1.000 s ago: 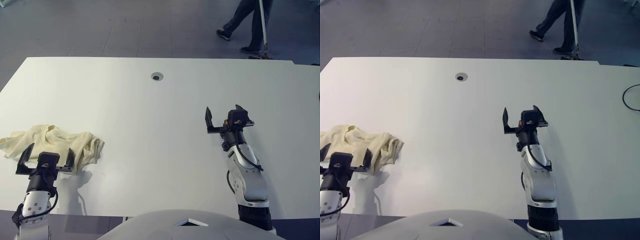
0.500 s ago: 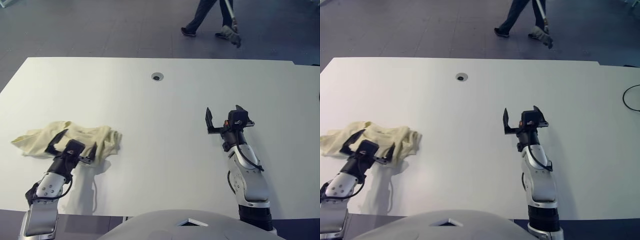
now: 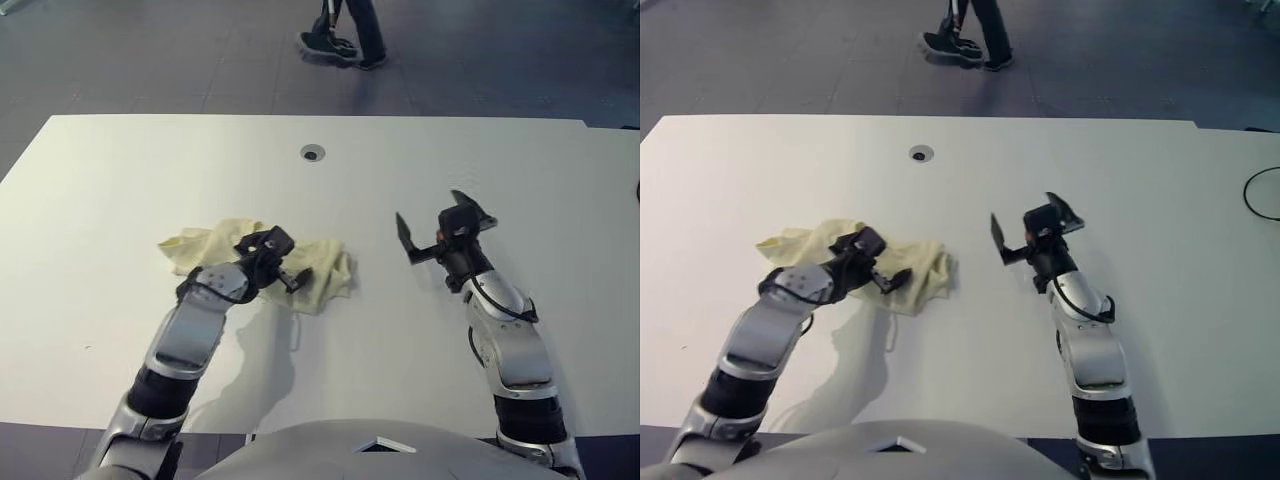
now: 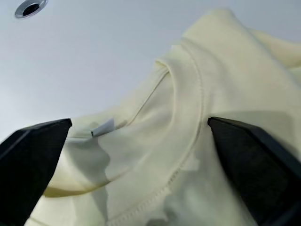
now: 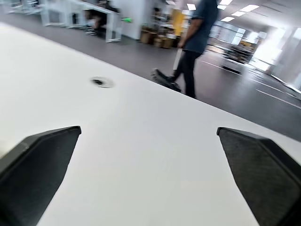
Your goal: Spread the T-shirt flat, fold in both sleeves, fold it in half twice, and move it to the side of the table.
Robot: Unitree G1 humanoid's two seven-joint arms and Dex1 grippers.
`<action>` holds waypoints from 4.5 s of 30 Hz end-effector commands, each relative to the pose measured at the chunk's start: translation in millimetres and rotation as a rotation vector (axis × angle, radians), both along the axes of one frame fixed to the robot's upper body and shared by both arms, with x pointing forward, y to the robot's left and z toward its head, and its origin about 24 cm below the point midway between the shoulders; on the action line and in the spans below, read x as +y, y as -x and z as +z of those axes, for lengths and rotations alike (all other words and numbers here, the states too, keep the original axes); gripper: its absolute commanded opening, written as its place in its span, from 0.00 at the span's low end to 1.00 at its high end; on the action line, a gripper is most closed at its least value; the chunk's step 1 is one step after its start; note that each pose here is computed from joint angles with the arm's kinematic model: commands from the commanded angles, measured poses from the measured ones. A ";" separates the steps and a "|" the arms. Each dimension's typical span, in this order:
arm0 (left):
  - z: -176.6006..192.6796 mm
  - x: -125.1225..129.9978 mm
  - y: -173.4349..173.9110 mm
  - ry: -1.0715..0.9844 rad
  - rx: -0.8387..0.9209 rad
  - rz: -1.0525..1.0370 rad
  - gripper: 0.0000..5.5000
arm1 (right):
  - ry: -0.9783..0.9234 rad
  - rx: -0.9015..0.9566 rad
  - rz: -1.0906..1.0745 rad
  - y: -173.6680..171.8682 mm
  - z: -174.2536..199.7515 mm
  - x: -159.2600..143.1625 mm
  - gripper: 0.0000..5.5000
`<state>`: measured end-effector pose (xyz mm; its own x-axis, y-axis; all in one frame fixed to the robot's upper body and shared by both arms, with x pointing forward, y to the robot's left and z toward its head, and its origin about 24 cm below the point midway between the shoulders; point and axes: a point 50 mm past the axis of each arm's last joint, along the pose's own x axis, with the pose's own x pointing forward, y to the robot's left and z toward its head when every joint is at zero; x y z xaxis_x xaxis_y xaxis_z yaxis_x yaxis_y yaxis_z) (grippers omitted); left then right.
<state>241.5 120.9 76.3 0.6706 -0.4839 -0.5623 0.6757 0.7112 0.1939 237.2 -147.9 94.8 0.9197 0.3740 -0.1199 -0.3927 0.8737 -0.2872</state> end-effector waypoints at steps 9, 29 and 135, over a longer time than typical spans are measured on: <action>65.7 29.9 -20.9 0.161 -0.193 0.236 0.98 | 0.226 0.217 0.286 32.4 -26.4 20.6 0.98; 54.1 118.7 1.7 -0.074 -0.332 0.224 0.98 | 0.736 0.413 0.328 38.8 -27.8 -34.3 0.98; 73.7 73.4 -107.0 0.119 -0.077 -0.630 0.00 | 0.006 0.451 0.534 -68.9 63.6 -40.0 0.02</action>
